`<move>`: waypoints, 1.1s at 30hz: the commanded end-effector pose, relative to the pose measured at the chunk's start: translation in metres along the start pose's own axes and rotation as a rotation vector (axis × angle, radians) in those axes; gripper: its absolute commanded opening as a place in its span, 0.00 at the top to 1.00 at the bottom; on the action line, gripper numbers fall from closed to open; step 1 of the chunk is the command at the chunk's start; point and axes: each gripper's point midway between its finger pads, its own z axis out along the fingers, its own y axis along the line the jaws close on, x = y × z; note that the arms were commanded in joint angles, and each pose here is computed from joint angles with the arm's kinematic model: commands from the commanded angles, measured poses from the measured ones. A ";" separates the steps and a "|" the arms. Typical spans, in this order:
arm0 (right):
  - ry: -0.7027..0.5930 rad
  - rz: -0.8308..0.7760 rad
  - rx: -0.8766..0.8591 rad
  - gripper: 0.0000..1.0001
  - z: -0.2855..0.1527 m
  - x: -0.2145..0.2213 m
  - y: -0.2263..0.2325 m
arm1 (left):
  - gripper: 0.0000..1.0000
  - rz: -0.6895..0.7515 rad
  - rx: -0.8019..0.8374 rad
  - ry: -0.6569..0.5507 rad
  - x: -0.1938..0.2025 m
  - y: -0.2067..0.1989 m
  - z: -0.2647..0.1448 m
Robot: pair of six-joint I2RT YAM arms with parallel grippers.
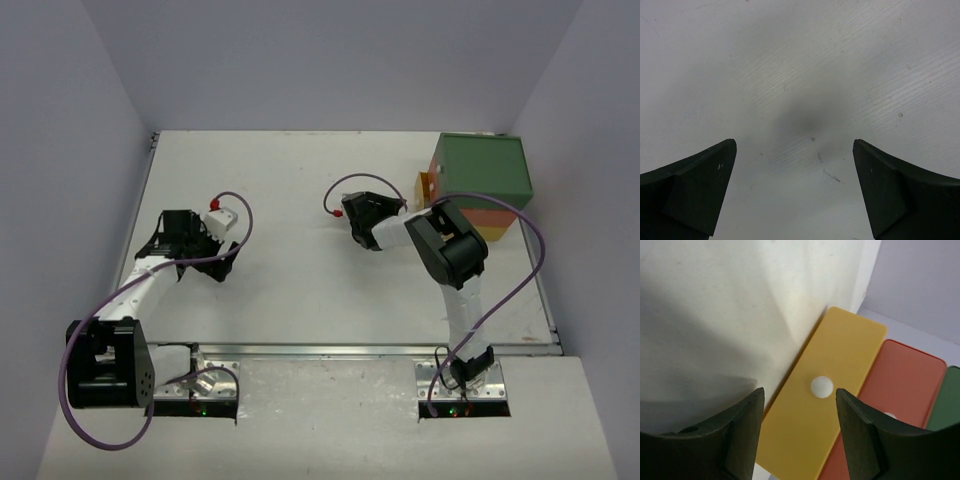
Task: Organize the makeup
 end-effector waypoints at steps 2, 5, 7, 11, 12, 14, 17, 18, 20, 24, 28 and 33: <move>0.106 -0.001 -0.051 0.40 0.021 0.026 0.013 | 0.00 0.000 -0.008 -0.047 -0.016 0.009 -0.001; 0.145 0.021 -0.066 0.40 0.029 0.040 0.011 | 0.00 -0.002 -0.003 -0.046 -0.015 0.009 0.002; 0.174 0.038 -0.065 0.40 0.034 0.050 0.007 | 0.00 -0.005 -0.002 -0.041 -0.014 0.009 0.004; 0.192 0.044 -0.065 0.41 0.035 0.057 0.002 | 0.00 -0.010 0.002 -0.033 -0.012 0.010 0.007; 0.194 0.042 -0.064 0.41 0.035 0.057 0.002 | 0.00 -0.012 0.003 -0.034 -0.013 0.010 0.007; 0.206 0.035 -0.062 0.41 0.034 0.062 0.001 | 0.00 -0.013 0.000 -0.033 -0.013 0.011 0.007; 0.217 0.048 -0.053 0.41 0.034 0.066 -0.004 | 0.00 -0.015 -0.001 -0.035 -0.013 0.012 0.006; 0.219 0.056 -0.050 0.41 0.033 0.067 -0.005 | 0.00 -0.015 -0.002 -0.036 -0.013 0.012 0.006; 0.221 0.074 -0.044 0.41 0.033 0.066 -0.009 | 0.00 -0.015 -0.001 -0.034 -0.012 0.012 0.006; 0.195 0.100 -0.063 0.41 0.027 0.053 -0.011 | 0.00 -0.016 -0.002 -0.035 -0.012 0.013 0.006; 0.085 0.157 -0.087 0.40 0.000 0.015 -0.021 | 0.00 -0.024 -0.002 -0.028 -0.012 0.013 0.004; -0.105 0.273 -0.102 0.40 -0.058 -0.043 -0.064 | 0.00 -0.034 -0.009 -0.031 -0.014 0.013 -0.003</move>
